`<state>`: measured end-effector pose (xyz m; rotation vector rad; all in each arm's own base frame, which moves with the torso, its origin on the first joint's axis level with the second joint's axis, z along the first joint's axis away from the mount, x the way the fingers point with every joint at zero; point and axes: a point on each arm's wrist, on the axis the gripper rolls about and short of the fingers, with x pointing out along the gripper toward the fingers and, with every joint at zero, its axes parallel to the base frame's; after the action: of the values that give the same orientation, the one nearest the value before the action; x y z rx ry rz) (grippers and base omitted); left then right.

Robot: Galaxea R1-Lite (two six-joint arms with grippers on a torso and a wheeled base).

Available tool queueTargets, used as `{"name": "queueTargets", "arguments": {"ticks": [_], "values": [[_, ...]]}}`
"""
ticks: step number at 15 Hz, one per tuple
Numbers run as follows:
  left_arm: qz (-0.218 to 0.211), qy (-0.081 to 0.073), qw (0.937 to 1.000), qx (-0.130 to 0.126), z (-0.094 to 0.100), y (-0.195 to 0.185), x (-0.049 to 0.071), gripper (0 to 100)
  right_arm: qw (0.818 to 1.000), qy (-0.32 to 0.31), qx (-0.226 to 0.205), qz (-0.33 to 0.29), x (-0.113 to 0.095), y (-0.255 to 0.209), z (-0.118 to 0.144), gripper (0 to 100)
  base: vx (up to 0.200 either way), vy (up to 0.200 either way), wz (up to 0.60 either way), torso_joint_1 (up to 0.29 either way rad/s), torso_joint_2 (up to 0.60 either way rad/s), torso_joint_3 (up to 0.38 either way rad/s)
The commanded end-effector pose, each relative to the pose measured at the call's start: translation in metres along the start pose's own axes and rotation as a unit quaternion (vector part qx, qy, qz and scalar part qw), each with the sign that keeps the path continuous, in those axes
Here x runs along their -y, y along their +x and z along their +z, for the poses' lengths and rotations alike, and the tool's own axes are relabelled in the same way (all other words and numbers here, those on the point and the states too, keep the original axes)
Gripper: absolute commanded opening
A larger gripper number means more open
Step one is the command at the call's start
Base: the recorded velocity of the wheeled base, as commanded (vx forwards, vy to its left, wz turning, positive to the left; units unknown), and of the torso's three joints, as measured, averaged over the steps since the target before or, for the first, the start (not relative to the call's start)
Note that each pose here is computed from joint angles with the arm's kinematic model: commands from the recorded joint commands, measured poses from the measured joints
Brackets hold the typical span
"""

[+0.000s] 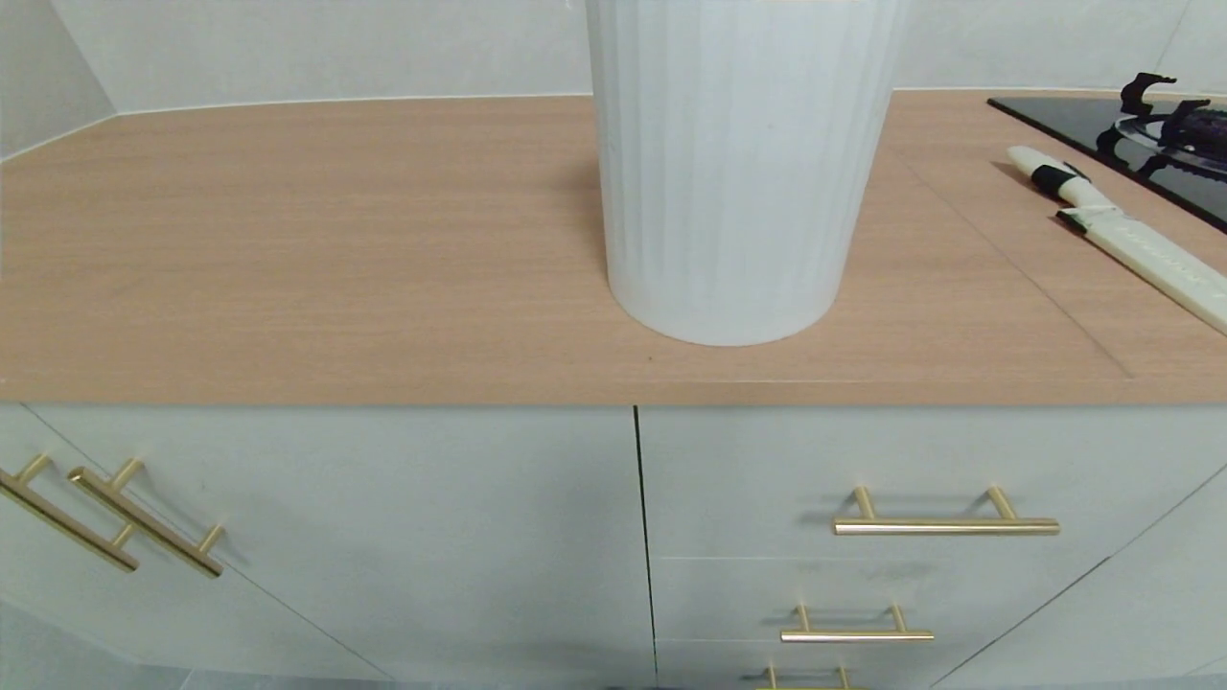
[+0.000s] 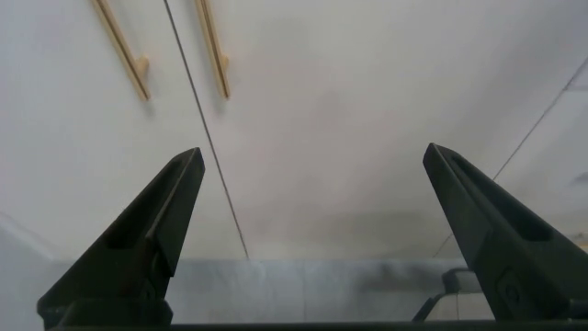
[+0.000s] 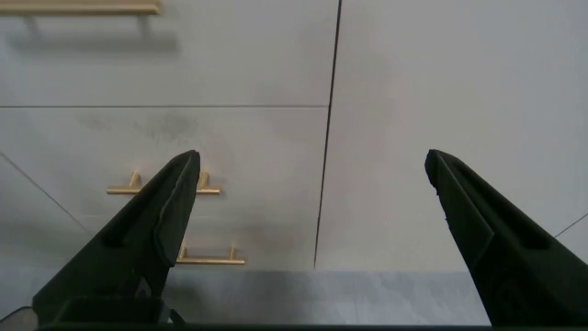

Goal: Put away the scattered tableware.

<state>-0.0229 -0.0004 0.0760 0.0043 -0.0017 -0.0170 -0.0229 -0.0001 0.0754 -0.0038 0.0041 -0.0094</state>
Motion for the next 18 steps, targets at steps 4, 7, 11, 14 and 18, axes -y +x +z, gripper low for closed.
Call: {"name": "queueTargets", "arguments": {"ticks": [4, 7, 11, 14, 18], "values": [[0.000, 0.000, 1.0000, 0.000, 0.0001, 0.0001, 0.0000, 100, 1.000, 0.000, -0.001, 0.000, 0.0000, 0.0001, -0.0001, 100, 0.000, 0.000, 0.00, 0.123, -0.59, -0.248], [0.000, -0.001, 1.0000, 0.000, 0.0001, 0.0001, 0.0000, 100, 1.000, 0.000, -0.001, 0.000, 0.0000, 0.0001, -0.0001, 100, 0.000, 0.000, 0.00, 0.186, -0.49, -0.250], [0.001, -0.001, 1.0000, 0.000, 0.0001, 0.0001, 0.0000, 100, 1.000, 0.000, -0.001, 0.000, 0.0000, 0.0001, -0.0001, 100, 0.000, 0.000, 0.00, 0.303, -0.48, -0.262], [0.000, -0.001, 1.0000, 0.000, 0.0001, 0.0001, -0.0001, 100, 1.000, 0.000, -0.001, 0.000, 0.0000, 0.0001, -0.0001, 100, 0.000, 0.000, 0.00, 0.238, -0.48, -0.259], [0.000, -0.001, 1.0000, 0.000, 0.0001, 0.0001, -0.0001, 100, 1.000, 0.000, -0.001, 0.000, 0.0000, 0.0001, -0.0001, 100, 0.000, 0.000, 0.00, 0.244, -0.50, -0.271]]}}
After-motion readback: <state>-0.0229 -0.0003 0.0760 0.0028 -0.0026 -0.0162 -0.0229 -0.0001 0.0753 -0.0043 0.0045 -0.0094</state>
